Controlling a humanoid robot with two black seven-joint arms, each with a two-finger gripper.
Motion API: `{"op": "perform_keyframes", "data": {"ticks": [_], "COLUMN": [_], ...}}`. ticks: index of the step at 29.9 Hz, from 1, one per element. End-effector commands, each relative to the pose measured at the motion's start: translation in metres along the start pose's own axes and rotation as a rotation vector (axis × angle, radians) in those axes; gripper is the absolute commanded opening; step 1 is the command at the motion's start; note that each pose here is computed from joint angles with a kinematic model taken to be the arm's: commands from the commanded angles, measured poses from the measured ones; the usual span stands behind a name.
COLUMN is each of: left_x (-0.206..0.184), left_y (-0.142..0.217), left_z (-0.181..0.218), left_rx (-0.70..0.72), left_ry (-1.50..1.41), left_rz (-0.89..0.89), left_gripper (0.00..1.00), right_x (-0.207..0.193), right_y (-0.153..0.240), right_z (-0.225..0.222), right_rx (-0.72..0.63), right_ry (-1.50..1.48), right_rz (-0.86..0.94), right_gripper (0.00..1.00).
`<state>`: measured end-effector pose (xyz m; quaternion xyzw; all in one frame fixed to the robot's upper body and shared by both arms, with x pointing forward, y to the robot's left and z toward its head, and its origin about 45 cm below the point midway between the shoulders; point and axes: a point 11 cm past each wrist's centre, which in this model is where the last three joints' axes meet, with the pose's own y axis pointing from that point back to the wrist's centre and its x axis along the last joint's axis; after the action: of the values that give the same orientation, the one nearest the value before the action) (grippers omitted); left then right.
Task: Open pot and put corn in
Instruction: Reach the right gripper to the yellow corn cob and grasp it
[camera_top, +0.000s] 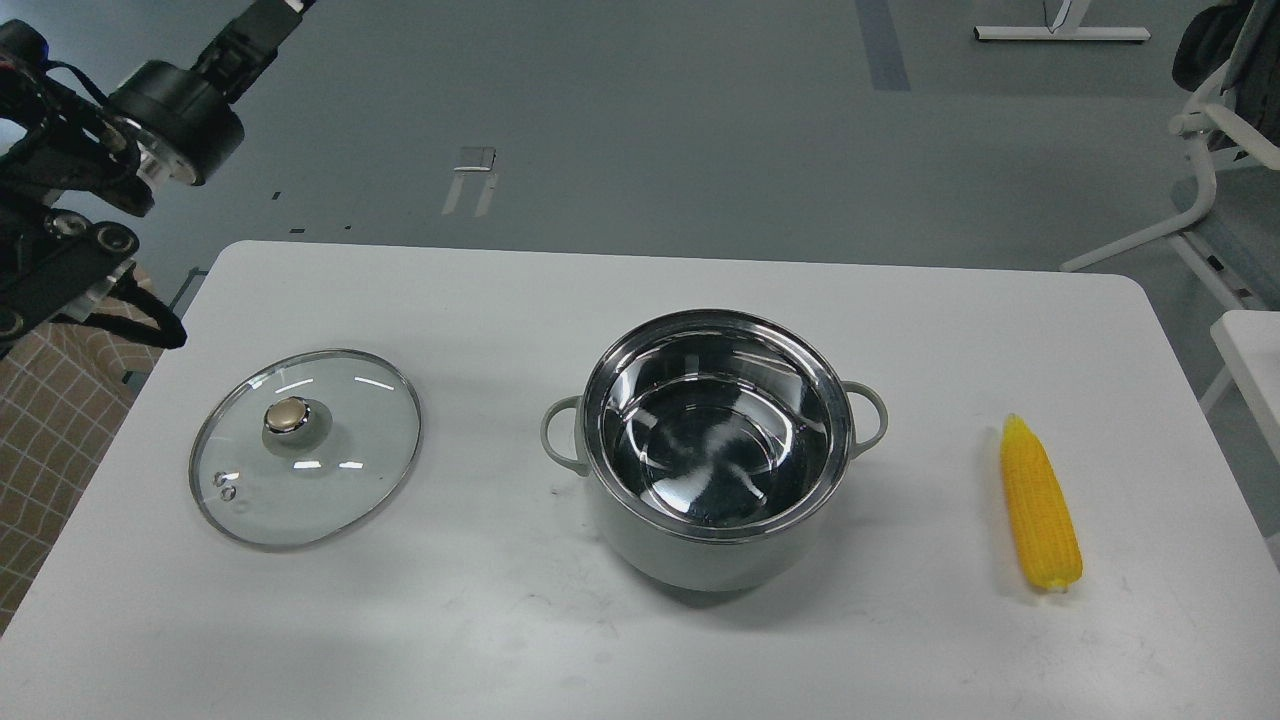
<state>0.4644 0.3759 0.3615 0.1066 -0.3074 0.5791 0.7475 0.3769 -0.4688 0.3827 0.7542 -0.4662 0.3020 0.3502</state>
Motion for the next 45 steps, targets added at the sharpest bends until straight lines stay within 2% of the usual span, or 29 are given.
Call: {"op": "perform_keyframes", "data": {"ticks": [1,7,11,13,19,27,33,42,45], "left_x": [0.018,0.030,0.032,0.036,0.033,0.032,0.032,0.032,0.031], "left_y": [-0.014,-0.016,-0.016,-0.016,-0.016,-0.015,-0.014,-0.014,-0.013], "left_z": [0.009,0.021,0.029,0.032,0.031,0.028,0.027,0.025,0.025], "left_rx": [-0.044,-0.171,-0.214,-0.232,-0.231,-0.225,-0.223,-0.222,-0.221], "left_ry": [0.362,0.717,0.761,0.771,0.779,0.778,0.778,0.777,0.777], "left_rz": [0.074,0.075,0.042,0.054,0.046,0.057,0.058,0.061,0.059], "left_gripper": [0.85,0.96,0.96,0.96,0.96,0.96,0.96,0.96,0.96], "right_x": [-0.039,-0.110,-0.145,-0.177,-0.220,-0.253,-0.267,-0.281,-0.282], "right_y": [-0.001,0.000,-0.003,-0.008,-0.013,-0.015,-0.014,-0.013,-0.012], "right_z": [0.020,0.055,0.067,0.067,0.067,0.069,0.068,0.066,0.067], "right_rx": [-0.105,-0.195,-0.214,-0.195,-0.241,-0.281,-0.273,-0.262,-0.266], "right_ry": [0.169,0.225,0.249,0.236,0.266,0.264,0.245,0.231,0.243], "right_rz": [-0.126,-0.293,-0.346,-0.392,-0.442,-0.455,-0.477,-0.501,-0.504], "right_gripper": [1.00,1.00,1.00,1.00,1.00,1.00,0.89,0.86,0.79]}}
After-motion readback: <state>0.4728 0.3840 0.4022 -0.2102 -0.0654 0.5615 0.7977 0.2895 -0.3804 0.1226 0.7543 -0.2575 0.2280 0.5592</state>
